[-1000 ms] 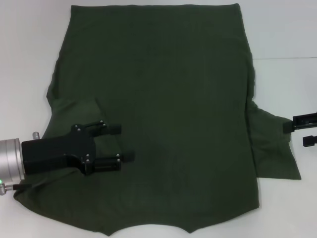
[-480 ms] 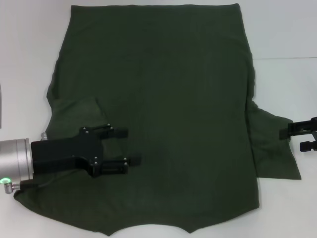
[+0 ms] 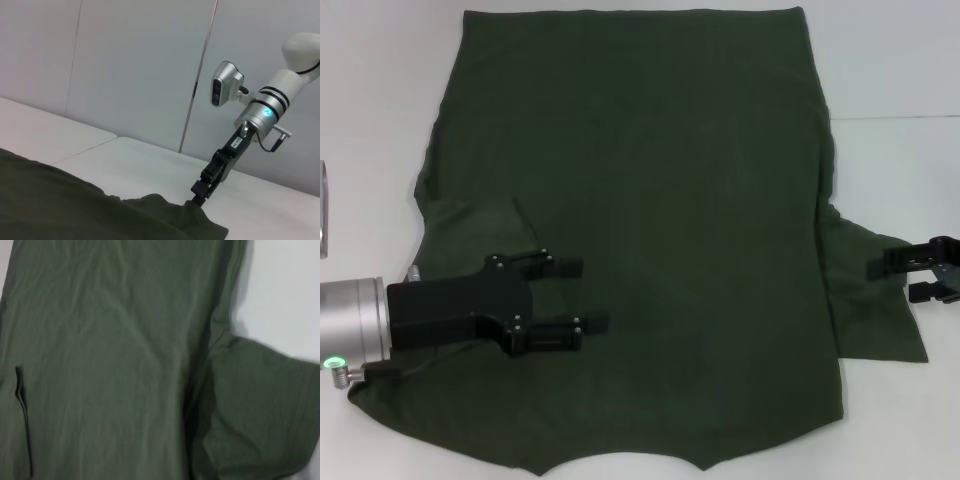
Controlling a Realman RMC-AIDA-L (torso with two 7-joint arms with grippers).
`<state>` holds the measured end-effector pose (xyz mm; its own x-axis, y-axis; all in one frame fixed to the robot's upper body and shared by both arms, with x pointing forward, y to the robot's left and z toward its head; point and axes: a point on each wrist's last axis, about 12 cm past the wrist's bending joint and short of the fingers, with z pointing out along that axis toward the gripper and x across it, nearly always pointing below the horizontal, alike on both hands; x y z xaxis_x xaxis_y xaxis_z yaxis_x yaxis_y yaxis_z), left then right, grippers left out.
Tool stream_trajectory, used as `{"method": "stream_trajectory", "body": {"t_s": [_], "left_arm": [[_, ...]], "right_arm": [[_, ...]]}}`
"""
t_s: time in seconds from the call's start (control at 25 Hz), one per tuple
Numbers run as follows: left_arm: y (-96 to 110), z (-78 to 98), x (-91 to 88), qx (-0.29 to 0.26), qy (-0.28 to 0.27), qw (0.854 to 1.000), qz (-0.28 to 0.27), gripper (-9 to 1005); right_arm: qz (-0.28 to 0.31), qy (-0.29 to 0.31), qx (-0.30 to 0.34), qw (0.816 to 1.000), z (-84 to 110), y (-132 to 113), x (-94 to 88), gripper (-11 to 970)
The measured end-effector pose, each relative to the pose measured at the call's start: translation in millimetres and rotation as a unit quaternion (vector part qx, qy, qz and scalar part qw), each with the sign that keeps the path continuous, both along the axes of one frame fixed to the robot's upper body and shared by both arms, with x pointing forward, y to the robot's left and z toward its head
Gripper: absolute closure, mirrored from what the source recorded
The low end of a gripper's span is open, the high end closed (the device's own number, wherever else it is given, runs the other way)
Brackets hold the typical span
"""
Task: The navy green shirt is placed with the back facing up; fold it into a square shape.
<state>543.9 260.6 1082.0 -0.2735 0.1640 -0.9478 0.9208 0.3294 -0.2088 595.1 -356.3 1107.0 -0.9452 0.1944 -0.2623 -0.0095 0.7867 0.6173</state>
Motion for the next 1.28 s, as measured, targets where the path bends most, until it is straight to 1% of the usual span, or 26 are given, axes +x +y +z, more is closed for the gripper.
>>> {"method": "stream_trajectory", "body": {"t_s": [0.36, 1.04, 1.28], "left_arm": [[-1.0, 1.0, 0.9, -0.001, -0.001, 1.000, -0.002, 155], [-4.8, 3.2, 3.9, 0.001, -0.005, 1.000, -0.009, 155], [-5.8, 2.9, 4.7, 0.005, -0.005, 1.000, -0.010, 155]], "right_arm": [[0.004, -0.004, -0.003, 1.000, -5.0, 8.0, 3.6, 43], [0.002, -0.012, -0.009, 1.000, -11.3, 13.6, 5.4, 45], [0.010, -0.009, -0.007, 1.000, -13.7, 19.1, 5.6, 48]]}}
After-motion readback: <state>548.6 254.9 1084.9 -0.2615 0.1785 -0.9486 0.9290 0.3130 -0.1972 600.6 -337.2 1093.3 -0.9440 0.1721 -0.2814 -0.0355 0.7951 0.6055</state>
